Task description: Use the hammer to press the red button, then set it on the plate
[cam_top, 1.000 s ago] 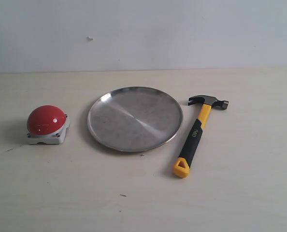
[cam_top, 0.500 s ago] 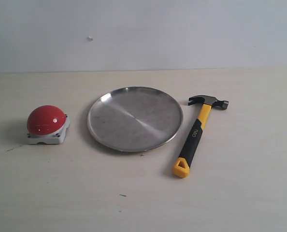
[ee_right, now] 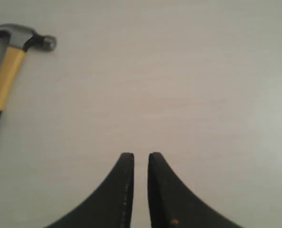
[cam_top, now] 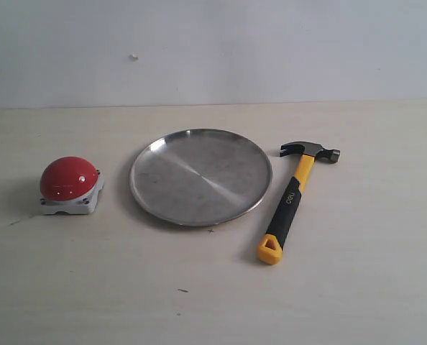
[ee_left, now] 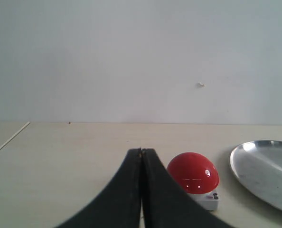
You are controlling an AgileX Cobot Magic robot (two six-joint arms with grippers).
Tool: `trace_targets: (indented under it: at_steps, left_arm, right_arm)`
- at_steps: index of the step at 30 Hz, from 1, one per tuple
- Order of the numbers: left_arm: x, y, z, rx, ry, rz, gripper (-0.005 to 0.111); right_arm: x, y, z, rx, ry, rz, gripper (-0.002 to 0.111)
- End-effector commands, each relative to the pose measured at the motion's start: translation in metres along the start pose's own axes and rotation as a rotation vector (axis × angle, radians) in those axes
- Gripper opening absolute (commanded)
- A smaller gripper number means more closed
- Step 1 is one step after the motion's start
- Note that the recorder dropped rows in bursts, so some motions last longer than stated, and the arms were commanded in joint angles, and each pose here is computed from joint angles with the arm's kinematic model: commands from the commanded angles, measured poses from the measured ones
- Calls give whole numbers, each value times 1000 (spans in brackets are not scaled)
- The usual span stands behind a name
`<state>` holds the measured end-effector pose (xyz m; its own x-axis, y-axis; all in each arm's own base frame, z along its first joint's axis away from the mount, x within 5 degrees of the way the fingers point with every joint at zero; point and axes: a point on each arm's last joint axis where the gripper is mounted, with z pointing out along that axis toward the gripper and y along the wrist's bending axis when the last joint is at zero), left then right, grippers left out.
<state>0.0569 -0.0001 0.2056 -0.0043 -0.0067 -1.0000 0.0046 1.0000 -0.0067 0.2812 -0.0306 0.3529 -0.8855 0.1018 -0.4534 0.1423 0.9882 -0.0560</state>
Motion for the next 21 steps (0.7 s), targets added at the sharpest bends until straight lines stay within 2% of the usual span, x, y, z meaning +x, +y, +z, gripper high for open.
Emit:
trace_targets:
  at_steps: [1,10,12,21]
  left_arm:
    - [0,0,0,-2,-6,-7,0]
    - [0,0,0,-2,-6,-7,0]
    - [0,0,0,-2,-6,-7,0]
    - [0,0,0,-2,-6,-7,0]
  right_arm:
    - [-13,15,34,-142,101,44,20]
    - [-13,18,69,-135,227,88,20]
    - [-14,23,74,-175,241,144,20]
    - [-18,41,88,-319,256,153,20]
